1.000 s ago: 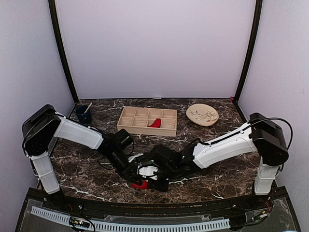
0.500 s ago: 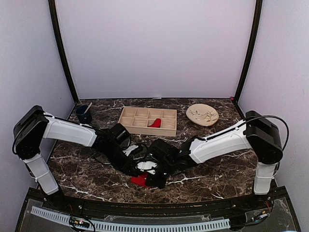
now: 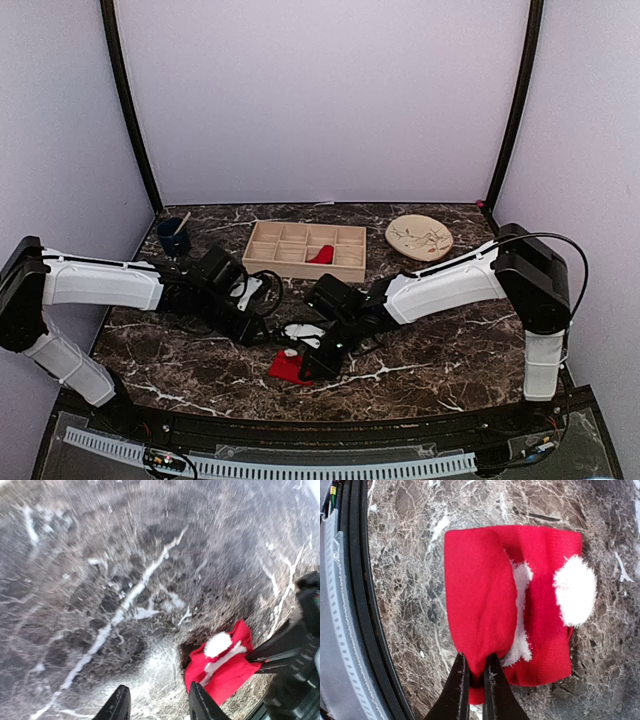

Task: Roll the socks
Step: Roll the sock at the center of the board.

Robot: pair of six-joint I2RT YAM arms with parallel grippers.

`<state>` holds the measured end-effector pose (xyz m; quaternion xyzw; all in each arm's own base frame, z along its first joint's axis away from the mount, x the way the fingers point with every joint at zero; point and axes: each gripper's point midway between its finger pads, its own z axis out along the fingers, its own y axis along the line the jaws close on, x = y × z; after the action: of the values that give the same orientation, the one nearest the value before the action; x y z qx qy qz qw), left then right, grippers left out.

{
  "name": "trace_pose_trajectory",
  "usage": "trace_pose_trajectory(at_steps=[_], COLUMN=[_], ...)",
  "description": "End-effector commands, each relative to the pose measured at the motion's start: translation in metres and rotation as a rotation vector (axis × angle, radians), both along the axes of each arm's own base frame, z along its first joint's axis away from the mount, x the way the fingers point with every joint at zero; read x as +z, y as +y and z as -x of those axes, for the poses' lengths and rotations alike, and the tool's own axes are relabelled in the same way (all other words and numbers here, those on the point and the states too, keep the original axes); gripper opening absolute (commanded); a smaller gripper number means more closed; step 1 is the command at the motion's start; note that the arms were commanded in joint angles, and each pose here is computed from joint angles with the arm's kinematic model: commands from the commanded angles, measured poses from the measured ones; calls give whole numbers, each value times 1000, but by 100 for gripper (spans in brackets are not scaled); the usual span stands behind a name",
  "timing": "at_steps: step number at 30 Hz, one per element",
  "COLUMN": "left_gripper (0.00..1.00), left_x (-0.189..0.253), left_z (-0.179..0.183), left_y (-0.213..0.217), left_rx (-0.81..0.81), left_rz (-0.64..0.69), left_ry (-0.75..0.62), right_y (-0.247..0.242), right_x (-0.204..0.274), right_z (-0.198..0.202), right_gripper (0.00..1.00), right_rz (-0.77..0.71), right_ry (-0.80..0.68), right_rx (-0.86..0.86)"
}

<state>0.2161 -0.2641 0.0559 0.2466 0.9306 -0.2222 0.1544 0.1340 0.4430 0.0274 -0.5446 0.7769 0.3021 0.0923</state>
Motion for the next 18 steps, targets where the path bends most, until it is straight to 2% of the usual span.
trace_pose_trajectory(at_steps=[1,6,12,18], left_gripper=[42,42,42,43], left_x=[16,25,30,35], left_z=[-9,4,25,48], left_y=[0,-11,-25,-34], left_rx=[41,-44,-177,-313], left_rz=[78,132,103,134], left_ry=[-109,-201,-338,-405], right_y=[-14,-16,-19,-20], right_x=[-18,-18,-16,-15], right_z=[6,8,7,8], right_gripper=[0,0,0,0], right_rz=[82,75,60,77], right_ry=[154,286,430,488], right_rx=[-25,-46,-72,-64])
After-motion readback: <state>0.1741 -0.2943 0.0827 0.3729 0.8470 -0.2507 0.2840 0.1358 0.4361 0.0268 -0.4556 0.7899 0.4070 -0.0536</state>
